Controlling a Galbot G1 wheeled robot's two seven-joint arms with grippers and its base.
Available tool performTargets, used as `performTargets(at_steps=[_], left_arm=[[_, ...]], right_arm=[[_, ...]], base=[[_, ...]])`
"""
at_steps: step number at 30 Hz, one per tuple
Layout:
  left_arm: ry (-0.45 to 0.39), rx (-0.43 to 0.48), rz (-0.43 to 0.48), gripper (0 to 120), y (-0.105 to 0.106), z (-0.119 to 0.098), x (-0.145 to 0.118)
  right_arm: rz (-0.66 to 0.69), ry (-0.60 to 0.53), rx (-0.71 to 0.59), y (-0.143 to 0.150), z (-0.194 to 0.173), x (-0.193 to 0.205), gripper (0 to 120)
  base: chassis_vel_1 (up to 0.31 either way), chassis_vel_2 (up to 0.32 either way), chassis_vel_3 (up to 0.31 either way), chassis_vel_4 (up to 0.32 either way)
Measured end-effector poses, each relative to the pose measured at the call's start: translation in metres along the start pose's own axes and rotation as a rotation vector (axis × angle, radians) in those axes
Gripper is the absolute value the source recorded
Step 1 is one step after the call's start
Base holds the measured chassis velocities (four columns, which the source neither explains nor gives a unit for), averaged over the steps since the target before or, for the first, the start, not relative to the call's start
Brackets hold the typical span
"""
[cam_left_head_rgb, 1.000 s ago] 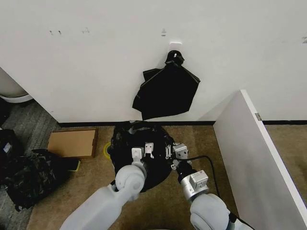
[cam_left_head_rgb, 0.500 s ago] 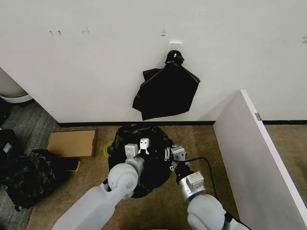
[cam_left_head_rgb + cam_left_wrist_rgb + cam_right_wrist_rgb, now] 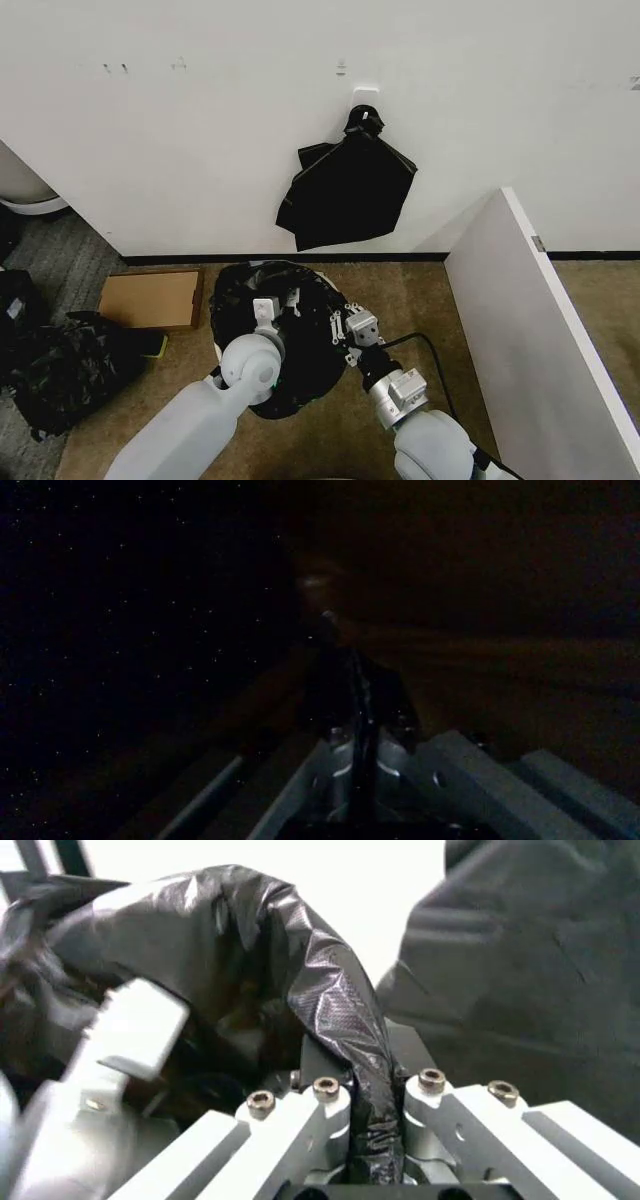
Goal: Place the garbage bag over the trash bin.
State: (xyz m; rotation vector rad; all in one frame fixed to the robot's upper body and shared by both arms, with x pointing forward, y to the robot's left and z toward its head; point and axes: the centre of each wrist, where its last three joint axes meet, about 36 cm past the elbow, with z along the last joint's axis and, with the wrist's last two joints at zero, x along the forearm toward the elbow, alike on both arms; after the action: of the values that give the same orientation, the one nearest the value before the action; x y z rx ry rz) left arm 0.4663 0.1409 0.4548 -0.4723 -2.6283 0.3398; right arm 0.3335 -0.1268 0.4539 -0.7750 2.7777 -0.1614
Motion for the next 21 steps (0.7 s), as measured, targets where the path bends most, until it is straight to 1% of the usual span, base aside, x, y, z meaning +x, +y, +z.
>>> performTargets(at_steps=[2,6,9,12,13,14,17,19,21], left_arm=[[0.0,0.003,-0.005,0,0.002,0.0,-0.001],[0.004,0.006,-0.008,0,0.003,0.001,0.0],[0.005,0.008,0.012,0,-0.001,0.005,0.01],[-0.011,0.004,0.076,0,-0.01,0.006,0.033],[-0.019,-0.002,0.098,0,-0.01,0.008,0.044],[-0.019,-0.002,0.098,0,-0.01,0.008,0.044],[-0.055,-0.025,0.149,0,-0.002,0.01,0.063],[-0.072,-0.044,0.172,3,0.003,0.011,0.073],[-0.089,-0.073,0.203,15,0.008,0.008,0.088]], right_arm=[[-0.024,-0.033,0.02,-0.002,0.003,-0.001,1],[-0.037,-0.054,0.037,-0.003,0.004,-0.001,1],[-0.029,-0.067,0.068,-0.006,0.006,-0.004,1],[0.05,-0.035,0.11,-0.012,0.017,-0.011,1],[0.089,-0.014,0.125,-0.015,0.021,-0.013,1],[0.089,-0.014,0.125,-0.015,0.021,-0.013,1],[0.148,0.021,0.141,-0.021,0.031,-0.018,1],[0.175,0.036,0.146,-0.025,0.037,-0.02,1],[0.212,0.058,0.149,-0.031,0.043,-0.022,1]], base=[[0.0,0.0,0.0,0.0],[0.0,0.0,0.0,0.0],[0.0,0.0,0.0,0.0],[0.0,0.0,0.0,0.0],[0.0,0.0,0.0,0.0],[0.0,0.0,0.0,0.0],[0.0,0.0,0.0,0.0],[0.0,0.0,0.0,0.0],[0.0,0.0,0.0,0.0]])
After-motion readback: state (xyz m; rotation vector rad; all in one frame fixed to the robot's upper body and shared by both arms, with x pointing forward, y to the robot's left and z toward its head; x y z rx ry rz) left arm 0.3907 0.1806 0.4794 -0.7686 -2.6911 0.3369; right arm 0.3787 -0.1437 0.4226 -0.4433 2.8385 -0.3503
